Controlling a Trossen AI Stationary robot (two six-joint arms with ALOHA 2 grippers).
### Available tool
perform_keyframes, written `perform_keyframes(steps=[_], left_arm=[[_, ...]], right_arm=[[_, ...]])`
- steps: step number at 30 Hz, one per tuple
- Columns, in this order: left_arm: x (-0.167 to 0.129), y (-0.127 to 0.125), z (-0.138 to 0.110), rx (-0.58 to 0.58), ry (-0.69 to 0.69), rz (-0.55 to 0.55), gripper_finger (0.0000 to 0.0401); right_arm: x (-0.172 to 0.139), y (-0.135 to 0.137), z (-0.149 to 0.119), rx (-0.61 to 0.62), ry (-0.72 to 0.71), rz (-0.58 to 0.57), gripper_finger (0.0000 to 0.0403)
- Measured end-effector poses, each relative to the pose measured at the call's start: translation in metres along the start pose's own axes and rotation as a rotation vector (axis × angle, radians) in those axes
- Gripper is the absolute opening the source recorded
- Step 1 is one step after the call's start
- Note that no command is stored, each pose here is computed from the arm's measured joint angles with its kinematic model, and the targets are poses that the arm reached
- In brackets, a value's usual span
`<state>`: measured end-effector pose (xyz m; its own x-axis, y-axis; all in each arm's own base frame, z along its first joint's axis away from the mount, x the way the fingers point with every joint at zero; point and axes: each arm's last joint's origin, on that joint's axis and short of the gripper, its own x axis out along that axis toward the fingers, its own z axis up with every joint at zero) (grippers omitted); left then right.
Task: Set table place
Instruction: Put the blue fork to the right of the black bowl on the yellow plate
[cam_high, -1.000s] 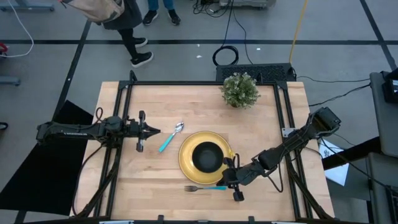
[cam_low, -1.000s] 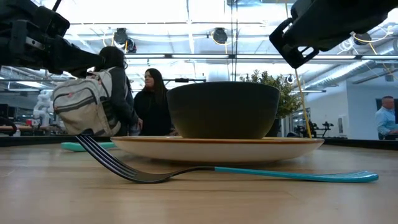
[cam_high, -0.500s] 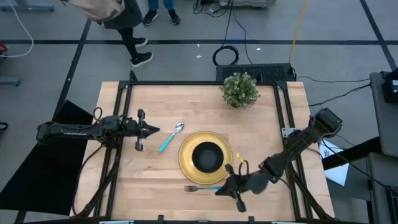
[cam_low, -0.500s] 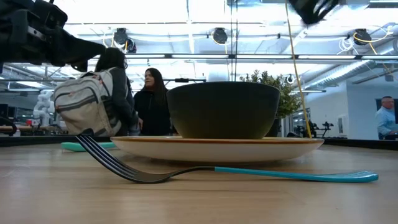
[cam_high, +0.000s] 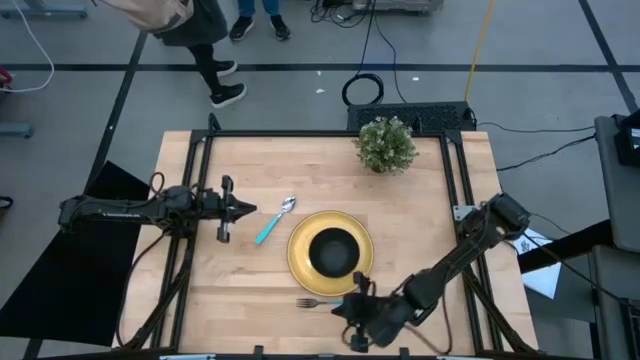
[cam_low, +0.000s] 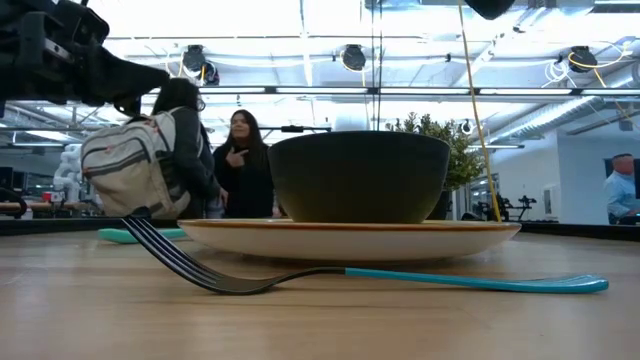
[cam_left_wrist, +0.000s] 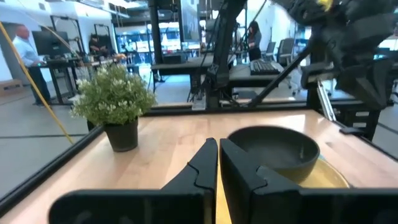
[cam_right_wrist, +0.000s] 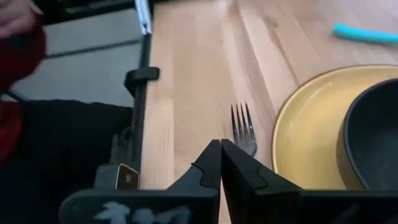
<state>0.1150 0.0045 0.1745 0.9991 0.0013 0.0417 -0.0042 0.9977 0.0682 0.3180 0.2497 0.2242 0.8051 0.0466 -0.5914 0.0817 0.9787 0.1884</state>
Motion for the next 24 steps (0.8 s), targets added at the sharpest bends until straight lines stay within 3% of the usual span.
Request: perform_keyframes(steps=[7, 13, 20, 24], left_arm=[[0.0, -0.001, -0.007, 0.0, 0.074, -0.006, 0.0024], [0.0, -0.001, -0.007, -0.003, 0.075, -0.006, 0.0024], [0.0, -0.001, -0.008, -0.024, 0.078, -0.006, 0.0024], [0.0, -0.001, -0.008, -0.03, 0.086, -0.009, 0.0024]], right_arm=[[0.011, 0.002, -0.009, 0.059, 0.207, -0.187, 0.0], [0.01, -0.01, -0.021, 0.15, 0.292, -0.317, 0.0], [0.016, -0.003, -0.019, 0.207, 0.272, -0.251, 0.0], [0.029, 0.002, -0.025, 0.166, 0.277, -0.187, 0.0]])
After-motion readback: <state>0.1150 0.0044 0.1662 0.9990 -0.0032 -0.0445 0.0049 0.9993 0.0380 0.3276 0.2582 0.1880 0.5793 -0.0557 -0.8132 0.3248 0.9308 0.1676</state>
